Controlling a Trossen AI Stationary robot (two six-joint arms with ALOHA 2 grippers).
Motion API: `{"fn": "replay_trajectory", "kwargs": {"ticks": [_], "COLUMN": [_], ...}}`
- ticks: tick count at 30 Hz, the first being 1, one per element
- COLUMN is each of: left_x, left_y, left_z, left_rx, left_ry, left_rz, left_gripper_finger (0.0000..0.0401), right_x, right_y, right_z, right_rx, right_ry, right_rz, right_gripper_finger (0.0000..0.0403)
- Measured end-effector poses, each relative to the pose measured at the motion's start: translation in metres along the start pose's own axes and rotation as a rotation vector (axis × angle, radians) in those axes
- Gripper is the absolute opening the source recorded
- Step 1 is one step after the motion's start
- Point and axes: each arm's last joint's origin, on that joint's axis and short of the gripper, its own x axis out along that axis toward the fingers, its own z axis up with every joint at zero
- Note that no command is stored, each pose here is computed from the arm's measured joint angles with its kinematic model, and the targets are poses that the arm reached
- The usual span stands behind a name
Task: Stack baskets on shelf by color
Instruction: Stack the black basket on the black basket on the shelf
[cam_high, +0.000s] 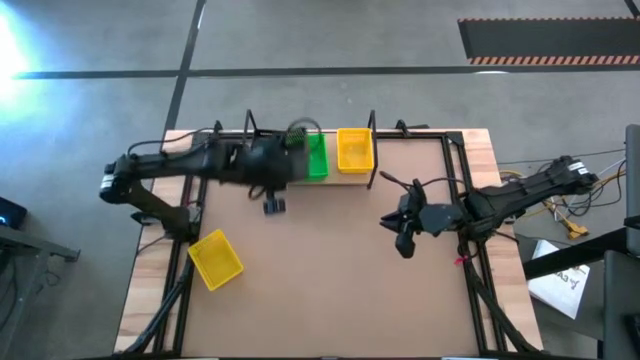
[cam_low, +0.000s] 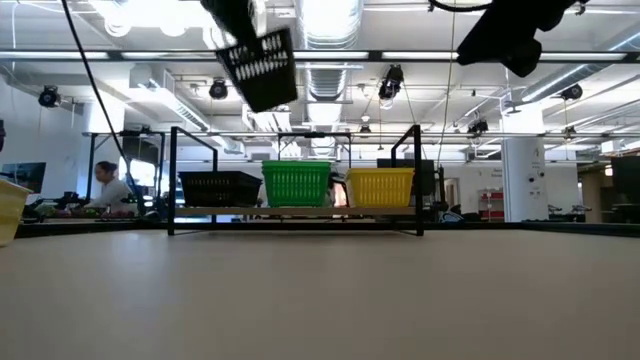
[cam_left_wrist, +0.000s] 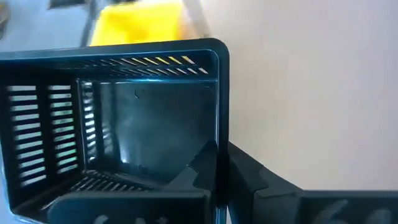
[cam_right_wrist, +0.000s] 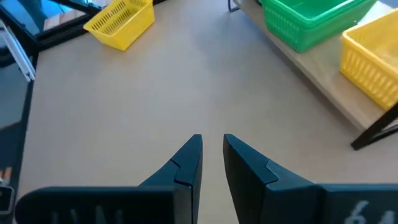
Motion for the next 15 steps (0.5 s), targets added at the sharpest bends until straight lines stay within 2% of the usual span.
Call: {"fn": "replay_trajectory", "kwargs": {"ticks": [4,7,10,15], "left_x": [0.023,0.042,0.057,0.08], "left_y": [0.04,0.06,0.071,0.074], "left_z": [-0.014,-0.027,-0.04,-0.054], "left_rx": [0.043,0.08,0.138,0.264], "left_ry": [0.114,0.231,0.325,0.44], "left_rz": [0.082,0.096,0.083,0.032], "left_gripper_finger": [0.0,0.0,0.0,0.0], "right_x": [0.006,0.009,0.01,0.008], "right_y": [0.003,0.004,0.007,0.012], "right_z": [0.0,-0.001,0.003,0.011], "right_rx": [0.052,0.087,0.095,0.087], "right_ry": [0.004,0.009,0.005,-0.013], "right_rz": [-0.002,-0.002,0.003,0.016], "right_gripper_finger": [0.0057,0.0057,0.0057,0.0057]}}
